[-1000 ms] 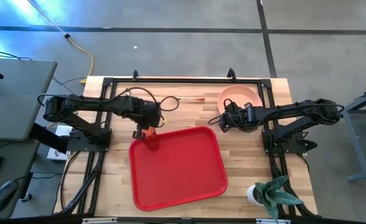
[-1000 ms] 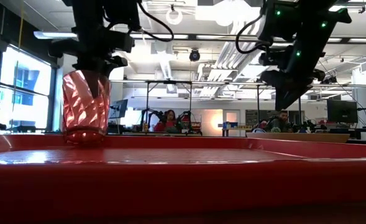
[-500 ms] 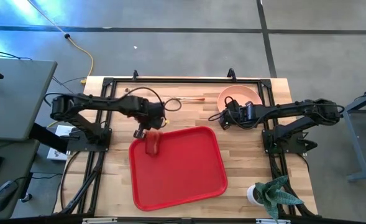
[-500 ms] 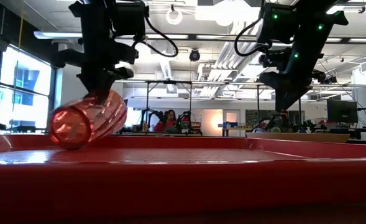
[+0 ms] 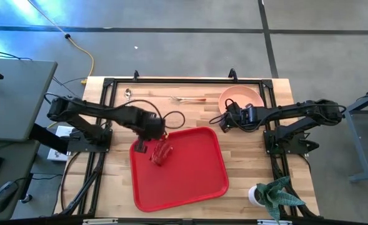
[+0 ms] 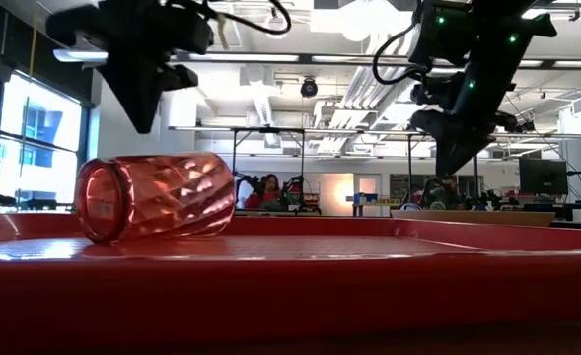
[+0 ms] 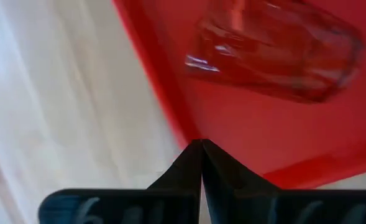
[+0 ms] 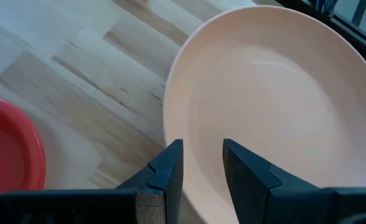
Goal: Pick and place plate/cup/fork/spoon on tray
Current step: Adjust the red tray, then put the brown cup on the red tray
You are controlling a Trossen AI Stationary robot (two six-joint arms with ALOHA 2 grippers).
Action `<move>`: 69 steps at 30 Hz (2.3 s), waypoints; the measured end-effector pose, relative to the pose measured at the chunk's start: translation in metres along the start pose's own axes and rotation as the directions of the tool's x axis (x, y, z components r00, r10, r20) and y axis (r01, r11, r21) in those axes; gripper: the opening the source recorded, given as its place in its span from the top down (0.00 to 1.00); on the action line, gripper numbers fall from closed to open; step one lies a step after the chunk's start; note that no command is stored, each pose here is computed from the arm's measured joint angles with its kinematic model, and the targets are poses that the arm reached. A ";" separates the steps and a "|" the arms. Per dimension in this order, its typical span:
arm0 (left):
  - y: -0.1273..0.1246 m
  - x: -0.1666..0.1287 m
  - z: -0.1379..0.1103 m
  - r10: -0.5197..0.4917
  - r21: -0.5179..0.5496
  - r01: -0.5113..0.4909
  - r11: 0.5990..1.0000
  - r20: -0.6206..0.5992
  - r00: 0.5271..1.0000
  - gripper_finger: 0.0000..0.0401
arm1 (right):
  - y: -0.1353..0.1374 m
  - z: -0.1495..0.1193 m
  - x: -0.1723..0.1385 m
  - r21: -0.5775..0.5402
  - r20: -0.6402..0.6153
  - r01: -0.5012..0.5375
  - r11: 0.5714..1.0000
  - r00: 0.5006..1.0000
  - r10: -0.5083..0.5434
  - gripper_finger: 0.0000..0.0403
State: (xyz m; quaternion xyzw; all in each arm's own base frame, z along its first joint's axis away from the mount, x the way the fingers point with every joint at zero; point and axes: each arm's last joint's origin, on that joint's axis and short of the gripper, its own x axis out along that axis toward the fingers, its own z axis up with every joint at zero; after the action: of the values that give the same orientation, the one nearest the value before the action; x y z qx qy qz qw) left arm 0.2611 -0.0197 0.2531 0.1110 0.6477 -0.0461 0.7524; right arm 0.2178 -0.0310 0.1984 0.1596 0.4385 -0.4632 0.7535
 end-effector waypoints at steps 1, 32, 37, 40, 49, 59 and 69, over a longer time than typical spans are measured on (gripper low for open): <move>-0.005 -0.002 0.000 -0.002 -0.005 0.003 1.000 0.005 1.000 1.00 | 0.001 0.000 0.000 0.000 0.003 -0.002 1.000 1.000 0.002 0.74; 0.003 0.101 -0.057 0.105 -0.269 -0.122 0.955 -0.078 0.991 0.97 | 0.005 -0.004 -0.004 -0.048 0.013 -0.017 0.999 1.000 0.017 0.74; 0.022 0.100 -0.054 0.090 -0.279 -0.094 0.956 -0.027 0.996 1.00 | 0.006 -0.006 -0.004 -0.036 -0.024 -0.044 0.998 0.999 0.043 0.74; 0.029 0.090 -0.049 0.083 -0.269 -0.091 0.959 -0.042 0.996 0.99 | 0.008 -0.009 -0.007 -0.050 -0.025 -0.053 0.997 0.998 0.052 0.74; 0.074 0.007 0.001 0.120 -0.177 -0.083 0.981 0.211 0.970 0.96 | 0.011 -0.008 -0.008 -0.077 -0.010 -0.075 0.994 0.997 0.074 0.74; 0.122 0.023 0.010 -0.216 -0.090 0.274 0.957 0.407 0.888 0.74 | 0.015 -0.012 -0.011 -0.166 -0.043 -0.123 0.978 0.992 0.118 0.74; 0.137 0.061 0.027 -0.443 -0.018 0.449 0.893 0.131 0.887 0.51 | 0.018 -0.010 -0.011 -0.205 -0.017 -0.146 0.968 0.989 0.146 0.74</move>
State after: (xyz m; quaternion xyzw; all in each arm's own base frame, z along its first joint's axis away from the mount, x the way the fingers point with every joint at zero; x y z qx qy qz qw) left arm 0.3257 0.1114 0.2115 -0.0620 0.6090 -0.2090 0.7626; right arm 0.2256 -0.0094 0.1989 0.1131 0.4717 -0.3585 0.7976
